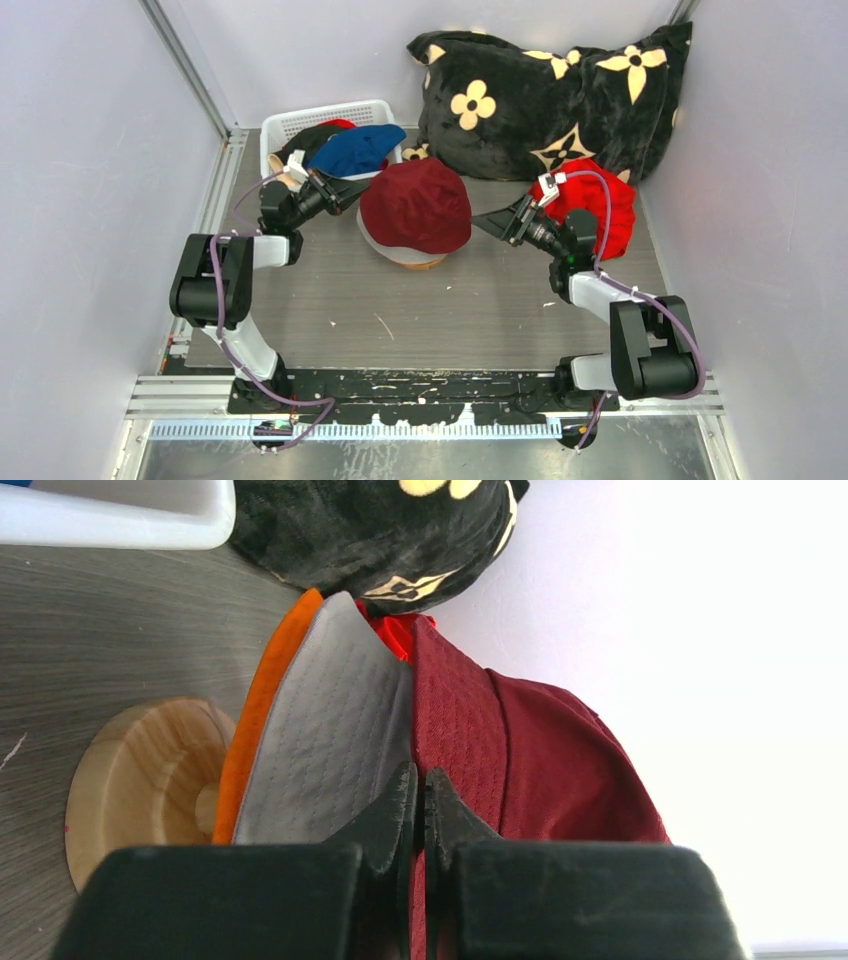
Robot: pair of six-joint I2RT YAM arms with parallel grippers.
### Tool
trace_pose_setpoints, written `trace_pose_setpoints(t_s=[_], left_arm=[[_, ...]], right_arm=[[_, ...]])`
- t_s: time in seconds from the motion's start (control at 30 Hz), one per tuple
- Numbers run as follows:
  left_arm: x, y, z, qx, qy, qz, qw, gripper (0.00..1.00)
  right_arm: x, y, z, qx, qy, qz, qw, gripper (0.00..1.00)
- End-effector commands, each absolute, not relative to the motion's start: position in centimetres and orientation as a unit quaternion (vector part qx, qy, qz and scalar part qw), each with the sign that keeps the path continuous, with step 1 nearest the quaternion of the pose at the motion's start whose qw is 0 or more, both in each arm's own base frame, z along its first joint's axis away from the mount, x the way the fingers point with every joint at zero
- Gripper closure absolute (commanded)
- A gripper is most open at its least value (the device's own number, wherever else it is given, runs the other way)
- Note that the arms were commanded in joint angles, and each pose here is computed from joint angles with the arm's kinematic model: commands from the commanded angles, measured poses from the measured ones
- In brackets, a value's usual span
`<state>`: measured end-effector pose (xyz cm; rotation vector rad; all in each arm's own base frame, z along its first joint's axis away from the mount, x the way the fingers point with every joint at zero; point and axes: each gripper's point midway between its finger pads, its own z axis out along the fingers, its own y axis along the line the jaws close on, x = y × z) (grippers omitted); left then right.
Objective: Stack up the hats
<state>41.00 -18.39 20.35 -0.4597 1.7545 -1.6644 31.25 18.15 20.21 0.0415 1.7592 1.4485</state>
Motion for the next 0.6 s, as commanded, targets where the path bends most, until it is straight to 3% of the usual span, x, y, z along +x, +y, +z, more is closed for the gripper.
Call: trace_pose_setpoints(t_s=[0.0,0.57], left_arm=[[40.6,-18.4,21.6,-0.147,0.657,-0.653,0.347,1.00],[40.9,-18.0,18.5,-0.168,0.686,-0.617,0.348,1.00]], right_arm=[[31.6,17.9,21.5,-0.001,0.683,0.579,0.445,0.01],[33.0,18.6,20.4,0.006,0.664,0.619,0.418,0.07]])
